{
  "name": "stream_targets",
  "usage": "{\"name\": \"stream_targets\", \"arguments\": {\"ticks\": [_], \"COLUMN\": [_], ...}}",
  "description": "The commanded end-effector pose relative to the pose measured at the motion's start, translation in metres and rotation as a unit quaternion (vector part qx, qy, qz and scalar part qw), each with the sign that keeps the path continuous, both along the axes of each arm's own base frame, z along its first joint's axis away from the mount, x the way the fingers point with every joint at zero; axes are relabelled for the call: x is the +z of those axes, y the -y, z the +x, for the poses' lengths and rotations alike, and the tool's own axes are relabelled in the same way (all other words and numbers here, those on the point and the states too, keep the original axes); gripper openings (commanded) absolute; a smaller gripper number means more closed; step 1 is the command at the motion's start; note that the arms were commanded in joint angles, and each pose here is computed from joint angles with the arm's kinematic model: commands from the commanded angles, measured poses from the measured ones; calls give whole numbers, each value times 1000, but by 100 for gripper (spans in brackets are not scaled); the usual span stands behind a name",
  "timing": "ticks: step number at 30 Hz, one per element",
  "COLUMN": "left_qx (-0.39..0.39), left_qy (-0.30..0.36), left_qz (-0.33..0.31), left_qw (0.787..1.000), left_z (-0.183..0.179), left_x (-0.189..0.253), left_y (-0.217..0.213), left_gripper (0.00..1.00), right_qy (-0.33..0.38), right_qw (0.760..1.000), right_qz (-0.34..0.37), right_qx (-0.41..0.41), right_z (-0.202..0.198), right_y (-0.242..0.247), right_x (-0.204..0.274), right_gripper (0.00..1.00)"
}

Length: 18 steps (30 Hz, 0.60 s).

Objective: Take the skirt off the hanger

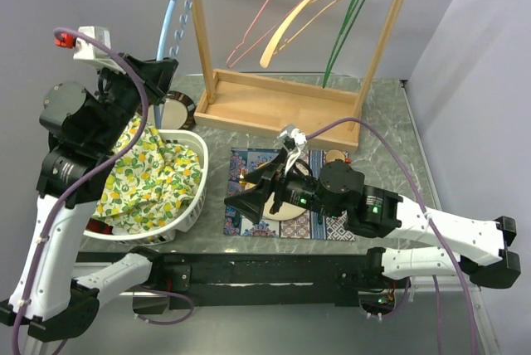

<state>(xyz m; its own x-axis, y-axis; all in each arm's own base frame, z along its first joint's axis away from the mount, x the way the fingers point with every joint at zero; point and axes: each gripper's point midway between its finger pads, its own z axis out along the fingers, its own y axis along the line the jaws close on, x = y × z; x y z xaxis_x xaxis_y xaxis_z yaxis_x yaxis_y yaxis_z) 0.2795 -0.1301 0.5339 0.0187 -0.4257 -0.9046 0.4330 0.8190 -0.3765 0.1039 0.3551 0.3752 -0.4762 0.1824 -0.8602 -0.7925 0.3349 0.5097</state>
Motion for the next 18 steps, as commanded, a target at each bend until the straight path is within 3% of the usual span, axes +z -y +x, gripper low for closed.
{"name": "stream_targets", "arguments": {"ticks": [1,18], "left_qx": [-3,-48], "left_qy": [4,26], "left_qz": [-4,15], "left_qw": [1000,998], "left_z": [30,122], "left_x": [8,23], "left_y": [12,64], "left_gripper": [1,1], "right_qy": [7,22], "right_qw": [1000,998], "right_qz": [27,56], "right_qx": [-4,-29], "right_z": [-4,-4], "right_y": [16,45], "right_x": [20,38], "right_gripper": [100,100]}}
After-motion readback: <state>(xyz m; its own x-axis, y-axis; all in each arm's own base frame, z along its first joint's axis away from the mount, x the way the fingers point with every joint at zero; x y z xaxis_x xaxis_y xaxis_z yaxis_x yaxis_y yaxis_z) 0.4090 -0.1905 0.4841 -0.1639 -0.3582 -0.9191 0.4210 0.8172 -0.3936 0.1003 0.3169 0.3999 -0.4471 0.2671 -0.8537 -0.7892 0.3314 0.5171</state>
